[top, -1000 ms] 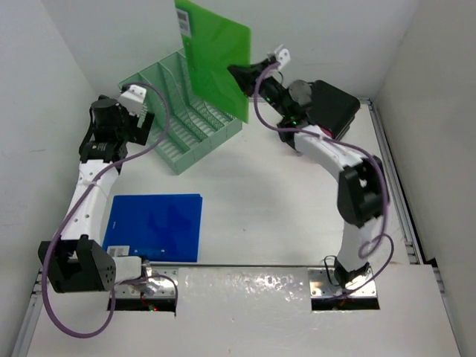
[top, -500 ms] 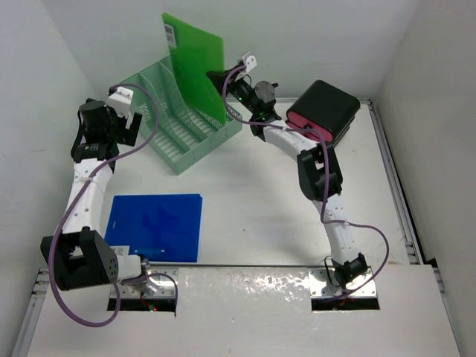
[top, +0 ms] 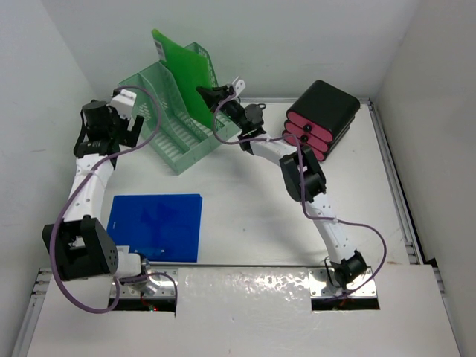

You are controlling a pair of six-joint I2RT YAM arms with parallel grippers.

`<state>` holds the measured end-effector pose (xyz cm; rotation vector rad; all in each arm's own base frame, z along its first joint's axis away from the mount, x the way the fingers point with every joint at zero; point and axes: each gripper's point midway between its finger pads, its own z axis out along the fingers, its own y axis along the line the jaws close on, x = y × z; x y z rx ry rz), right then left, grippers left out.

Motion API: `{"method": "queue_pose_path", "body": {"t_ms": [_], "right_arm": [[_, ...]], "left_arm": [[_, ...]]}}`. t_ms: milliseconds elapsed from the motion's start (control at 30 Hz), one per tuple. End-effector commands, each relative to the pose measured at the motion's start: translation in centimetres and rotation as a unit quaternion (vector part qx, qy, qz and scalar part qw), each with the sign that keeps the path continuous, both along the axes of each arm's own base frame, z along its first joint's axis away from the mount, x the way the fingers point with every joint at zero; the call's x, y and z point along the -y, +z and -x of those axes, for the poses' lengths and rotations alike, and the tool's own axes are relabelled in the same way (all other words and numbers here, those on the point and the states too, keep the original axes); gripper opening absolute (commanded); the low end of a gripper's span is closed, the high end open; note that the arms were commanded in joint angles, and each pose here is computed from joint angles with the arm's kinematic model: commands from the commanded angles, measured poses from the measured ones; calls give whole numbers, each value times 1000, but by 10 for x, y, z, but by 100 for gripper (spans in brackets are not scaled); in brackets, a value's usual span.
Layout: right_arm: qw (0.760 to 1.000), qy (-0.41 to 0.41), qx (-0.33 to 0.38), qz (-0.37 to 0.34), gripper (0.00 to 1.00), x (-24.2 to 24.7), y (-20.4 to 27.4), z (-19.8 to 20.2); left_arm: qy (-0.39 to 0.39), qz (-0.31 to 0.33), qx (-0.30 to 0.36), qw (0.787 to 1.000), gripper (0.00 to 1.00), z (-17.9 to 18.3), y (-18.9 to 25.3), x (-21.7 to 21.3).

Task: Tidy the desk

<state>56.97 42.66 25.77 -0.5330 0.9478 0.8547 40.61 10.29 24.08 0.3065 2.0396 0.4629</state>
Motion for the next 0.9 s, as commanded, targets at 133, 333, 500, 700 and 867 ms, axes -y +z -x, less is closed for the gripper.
{"method": "queue_pose_path", "body": {"t_ms": [133,333,500,700,867], "right_arm": [[999,17,27,12,0,-3,-23,27],[997,13,65,26,0,-12,-28,27],[997,-3,80,10,0,-23,-11,9],[995,-30,87,28,0,-25,-17,4],[998,-16,55,33,0,-29,-54,8]], "left_arm": [[-31,23,-53,998,100,15,-31,3],[-32,51,-70,996,99,33,-46,0],[-31,49,-71,996,99,31,-45,-1],[-31,41,-73,996,99,23,-45,-7],[-32,43,-86,995,99,24,-54,-8]]}}
